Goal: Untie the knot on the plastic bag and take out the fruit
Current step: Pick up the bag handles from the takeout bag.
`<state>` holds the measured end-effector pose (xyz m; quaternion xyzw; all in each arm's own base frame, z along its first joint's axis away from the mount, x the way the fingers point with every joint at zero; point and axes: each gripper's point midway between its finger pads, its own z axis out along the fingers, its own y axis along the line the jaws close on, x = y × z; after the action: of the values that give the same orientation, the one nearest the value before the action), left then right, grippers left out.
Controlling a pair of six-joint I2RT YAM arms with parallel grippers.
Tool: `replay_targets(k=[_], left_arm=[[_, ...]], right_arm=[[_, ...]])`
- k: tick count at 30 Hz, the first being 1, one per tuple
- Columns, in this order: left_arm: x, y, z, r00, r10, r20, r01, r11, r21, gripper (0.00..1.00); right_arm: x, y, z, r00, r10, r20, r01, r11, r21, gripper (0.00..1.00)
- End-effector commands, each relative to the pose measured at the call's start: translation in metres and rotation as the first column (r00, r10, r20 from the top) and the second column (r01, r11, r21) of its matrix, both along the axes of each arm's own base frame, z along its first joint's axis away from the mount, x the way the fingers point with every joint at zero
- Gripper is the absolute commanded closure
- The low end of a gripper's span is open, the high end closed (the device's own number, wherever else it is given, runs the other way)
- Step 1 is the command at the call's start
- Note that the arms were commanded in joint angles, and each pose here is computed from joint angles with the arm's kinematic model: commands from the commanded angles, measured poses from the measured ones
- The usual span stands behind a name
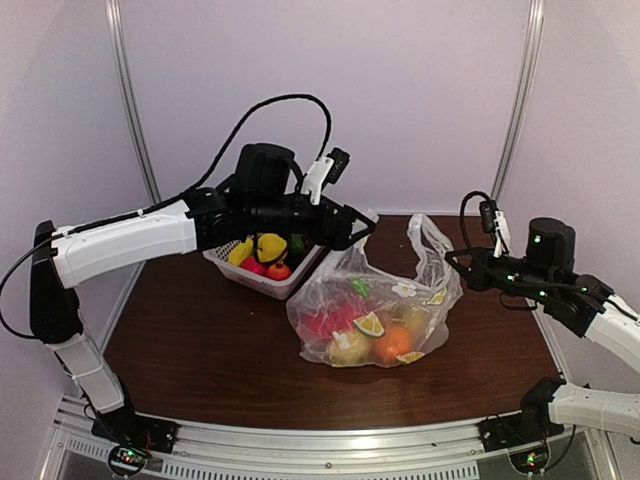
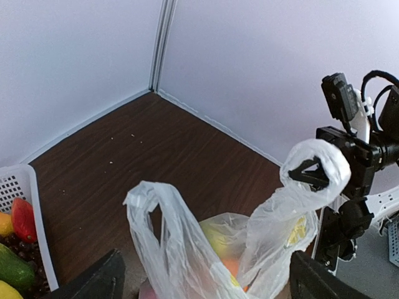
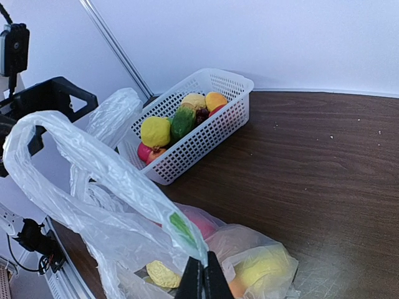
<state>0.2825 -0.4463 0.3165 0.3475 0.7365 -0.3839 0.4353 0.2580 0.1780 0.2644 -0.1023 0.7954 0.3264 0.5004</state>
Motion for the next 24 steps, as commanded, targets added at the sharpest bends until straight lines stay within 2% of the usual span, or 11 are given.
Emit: replay_targets(k=[1, 7, 9, 12, 15, 16, 18, 24], left_arm=[[0.026, -0.013, 0.000, 0.997, 0.076, -0.009, -0.076, 0.997, -0.009, 0.06], [0.038, -0.032, -0.012, 0.995, 0.081, -0.066, -0.082, 0.997, -0.013, 0.07], [0.035, -0.037, -0.014, 0.995, 0.055, -0.082, -0.058, 0.998, -0.026, 0.16], [0.032, -0.041, -0.014, 0.995, 0.029, -0.095, -0.033, 0.999, -0.042, 0.44], [0.029, -0.039, -0.008, 0.996, 0.023, -0.088, -0.028, 0.998, -0.054, 0.81], [0.029, -0.036, -0.004, 0.996, 0.029, -0.079, -0.034, 0.997, -0.065, 0.89], [0.027, -0.028, 0.007, 0.997, 0.049, -0.052, -0.054, 0.994, -0.094, 0.99], [0.024, 0.012, 0.033, 0.988, 0.152, 0.009, -0.149, 0.979, -0.137, 1.00]], right_arm=[[-0.008, 0.005, -0.003, 0.998, 0.055, 0.008, -0.055, 0.998, -0.003, 1.00], [-0.010, 0.002, -0.003, 0.999, 0.042, 0.017, -0.042, 0.999, -0.003, 1.00], [-0.010, -0.002, -0.003, 1.000, 0.023, 0.019, -0.023, 1.000, -0.009, 1.00], [-0.008, -0.010, -0.006, 1.000, -0.025, 0.011, 0.025, 0.999, -0.030, 1.00], [-0.003, -0.021, -0.011, 0.996, -0.094, -0.004, 0.093, 0.994, -0.053, 1.00], [-0.002, -0.026, -0.014, 0.993, -0.118, -0.011, 0.117, 0.991, -0.061, 1.00], [0.001, -0.036, -0.019, 0.982, -0.187, -0.029, 0.184, 0.980, -0.073, 1.00], [0.003, -0.073, -0.026, 0.916, -0.395, -0.066, 0.391, 0.918, -0.067, 1.00]])
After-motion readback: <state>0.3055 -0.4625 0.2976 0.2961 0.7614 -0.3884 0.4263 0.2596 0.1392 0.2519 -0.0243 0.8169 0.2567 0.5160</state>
